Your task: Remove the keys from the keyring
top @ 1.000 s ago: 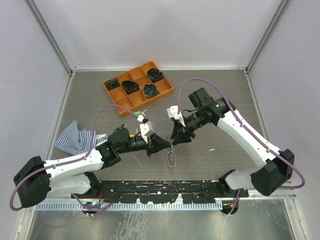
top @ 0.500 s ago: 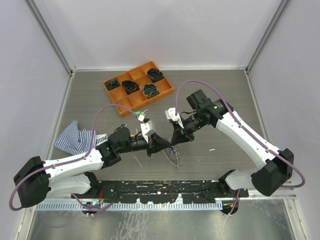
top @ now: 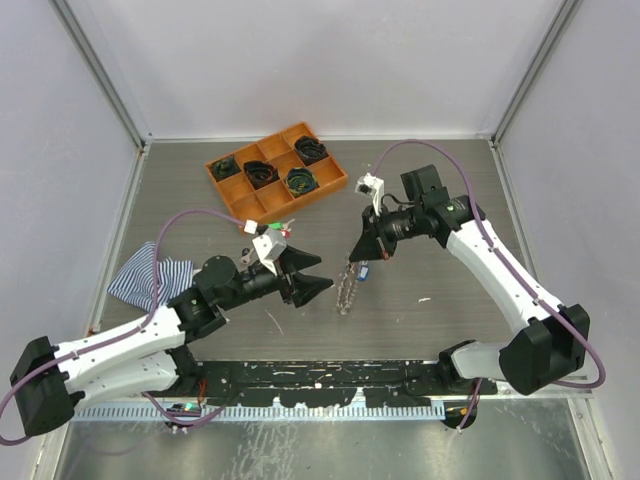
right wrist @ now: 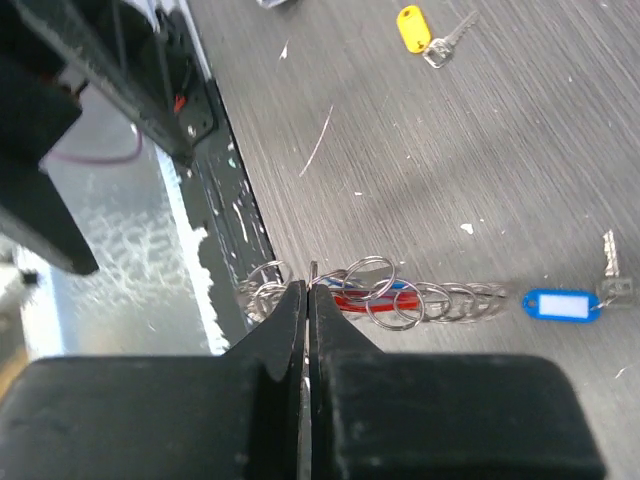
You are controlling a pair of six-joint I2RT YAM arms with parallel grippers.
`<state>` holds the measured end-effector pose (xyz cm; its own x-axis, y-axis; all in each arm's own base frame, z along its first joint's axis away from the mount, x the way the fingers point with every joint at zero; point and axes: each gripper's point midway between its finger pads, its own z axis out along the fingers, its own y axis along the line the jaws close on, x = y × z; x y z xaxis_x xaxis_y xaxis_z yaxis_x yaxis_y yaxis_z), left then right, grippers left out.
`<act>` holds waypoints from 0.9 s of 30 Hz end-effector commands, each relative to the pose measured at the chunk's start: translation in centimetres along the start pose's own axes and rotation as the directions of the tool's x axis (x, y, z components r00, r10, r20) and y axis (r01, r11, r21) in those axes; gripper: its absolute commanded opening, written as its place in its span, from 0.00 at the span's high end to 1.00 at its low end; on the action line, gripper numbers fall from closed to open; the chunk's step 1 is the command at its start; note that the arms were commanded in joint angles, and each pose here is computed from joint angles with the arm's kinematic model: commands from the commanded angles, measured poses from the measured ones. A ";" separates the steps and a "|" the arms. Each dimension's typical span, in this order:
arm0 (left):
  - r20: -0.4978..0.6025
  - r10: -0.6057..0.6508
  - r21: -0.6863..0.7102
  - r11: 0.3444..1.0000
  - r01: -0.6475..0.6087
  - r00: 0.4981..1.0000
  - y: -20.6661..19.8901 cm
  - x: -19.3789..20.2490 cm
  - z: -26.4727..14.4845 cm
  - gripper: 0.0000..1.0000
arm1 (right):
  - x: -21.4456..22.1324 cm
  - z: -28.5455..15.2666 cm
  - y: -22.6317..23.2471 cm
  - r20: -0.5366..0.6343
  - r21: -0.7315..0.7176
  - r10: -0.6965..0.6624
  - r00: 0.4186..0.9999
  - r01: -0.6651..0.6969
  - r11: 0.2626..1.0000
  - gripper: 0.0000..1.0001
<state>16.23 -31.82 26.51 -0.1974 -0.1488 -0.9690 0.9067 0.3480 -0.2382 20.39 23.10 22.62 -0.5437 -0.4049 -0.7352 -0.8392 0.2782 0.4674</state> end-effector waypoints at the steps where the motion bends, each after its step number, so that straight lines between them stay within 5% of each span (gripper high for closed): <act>1: 0.059 -0.069 -0.083 0.994 0.073 0.996 0.9 -2.5 0.3 0.37 | -3.6 -0.1 -0.9 0.144 0.057 0.290 0.946 -0.301 0.952 0.99; 4: 0.055 -0.055 -0.105 0.993 0.061 0.997 1.4 -2.9 1.0 0.36 | -3.7 0.4 -1.9 0.178 0.085 0.484 0.857 -0.503 0.860 0.99; 11: -0.016 0.158 -0.108 0.981 -0.158 0.987 3.0 -2.2 3.7 0.24 | -3.6 0.8 -3.7 0.228 0.077 0.681 0.696 -0.710 0.700 0.99; 21: -0.107 0.304 -0.151 0.936 -0.318 0.947 6.1 -0.8 5.9 0.17 | -3.5 1.1 -3.2 0.213 -0.013 0.764 0.609 -0.780 0.626 0.99; 27: -0.131 0.335 -0.138 0.926 -0.352 0.933 8.0 -1.0 6.2 0.19 | -3.7 1.0 -2.7 0.207 -0.041 0.767 0.608 -0.777 0.628 0.99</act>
<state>24.47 -34.90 22.73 -0.0227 0.1372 -0.9903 0.8601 0.5077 0.0506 24.56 24.13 20.69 -0.9770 0.1468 -0.1548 -0.0531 0.5353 0.8430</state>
